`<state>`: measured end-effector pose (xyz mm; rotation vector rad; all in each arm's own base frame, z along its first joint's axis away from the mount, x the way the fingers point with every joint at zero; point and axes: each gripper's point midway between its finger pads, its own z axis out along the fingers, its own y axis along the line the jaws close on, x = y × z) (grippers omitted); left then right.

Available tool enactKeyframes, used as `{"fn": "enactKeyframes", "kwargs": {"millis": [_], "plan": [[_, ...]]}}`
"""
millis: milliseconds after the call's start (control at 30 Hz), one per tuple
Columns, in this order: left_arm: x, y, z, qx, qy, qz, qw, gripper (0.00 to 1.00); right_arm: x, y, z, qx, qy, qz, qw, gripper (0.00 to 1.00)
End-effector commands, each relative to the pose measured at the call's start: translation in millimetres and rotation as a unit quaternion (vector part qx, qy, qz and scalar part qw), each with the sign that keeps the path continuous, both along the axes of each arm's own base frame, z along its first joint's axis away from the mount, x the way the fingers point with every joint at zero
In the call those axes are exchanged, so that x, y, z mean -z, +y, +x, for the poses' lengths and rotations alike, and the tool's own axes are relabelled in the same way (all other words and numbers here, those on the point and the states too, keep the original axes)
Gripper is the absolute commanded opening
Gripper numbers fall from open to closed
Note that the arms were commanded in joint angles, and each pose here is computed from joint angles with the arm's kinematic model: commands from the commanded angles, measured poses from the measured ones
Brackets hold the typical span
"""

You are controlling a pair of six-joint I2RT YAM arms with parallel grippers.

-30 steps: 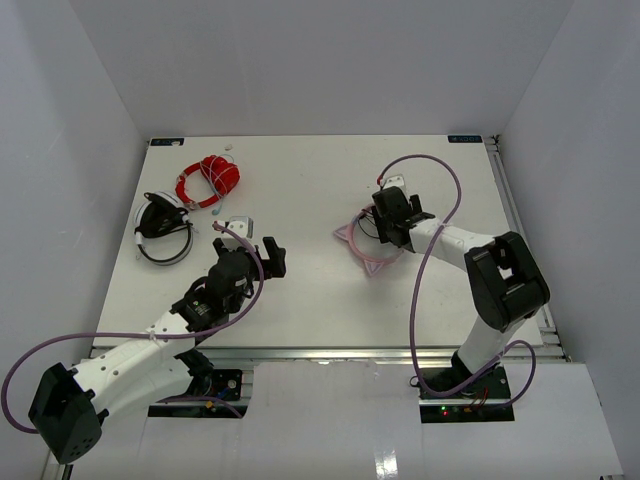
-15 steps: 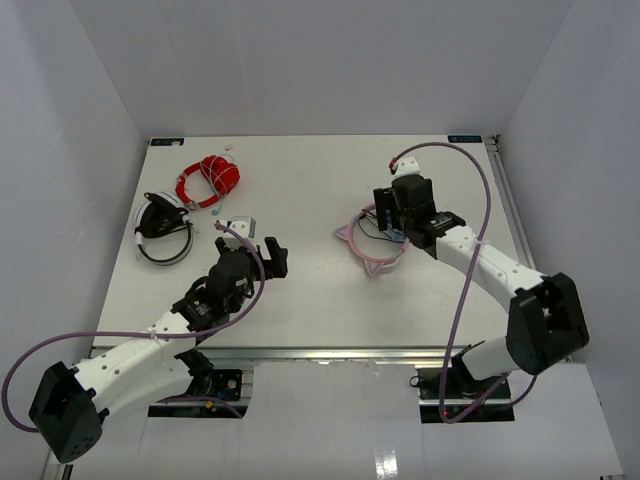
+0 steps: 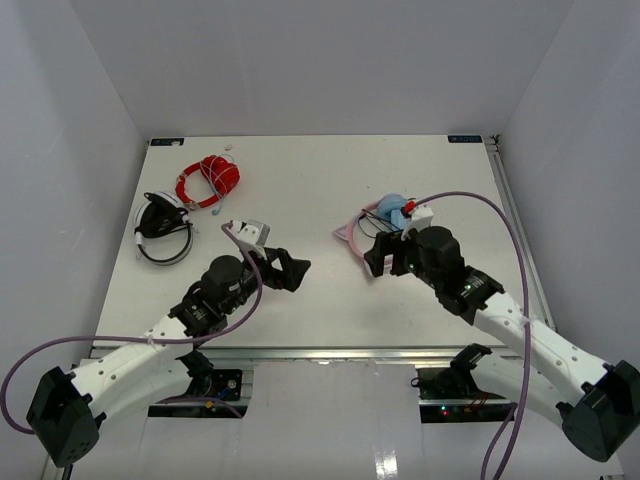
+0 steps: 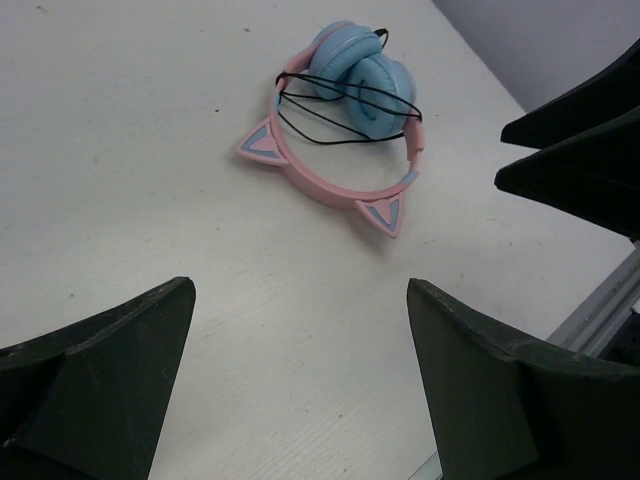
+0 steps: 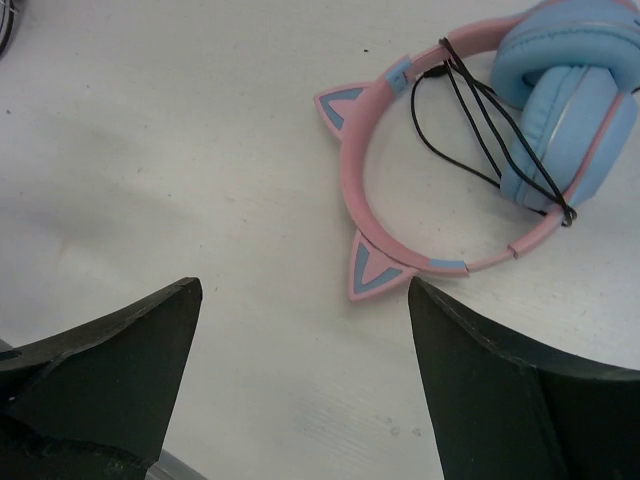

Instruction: Wrap the headphones

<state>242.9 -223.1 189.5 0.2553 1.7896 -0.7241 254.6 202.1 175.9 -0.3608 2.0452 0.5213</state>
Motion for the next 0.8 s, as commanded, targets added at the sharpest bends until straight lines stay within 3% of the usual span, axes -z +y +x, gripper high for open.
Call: {"fn": "enactKeyframes", "kwargs": {"millis": [0, 267, 767], "plan": [[-34, 1, -17, 0.030, -0.056, -0.047, 0.997, 0.98, -9, -9, -6, 0.043, -0.029, 0.078, 0.996, 0.90], [-40, 29, -14, -0.037, -0.080, -0.065, 0.994, 0.98, 4, -25, 1, 0.116, -0.002, 0.075, 0.990, 0.90], [-32, 31, -7, -0.053, -0.062, -0.046, 0.996, 0.98, -3, -42, -1, 0.142, -0.028, 0.077, 0.986, 0.90]]}}
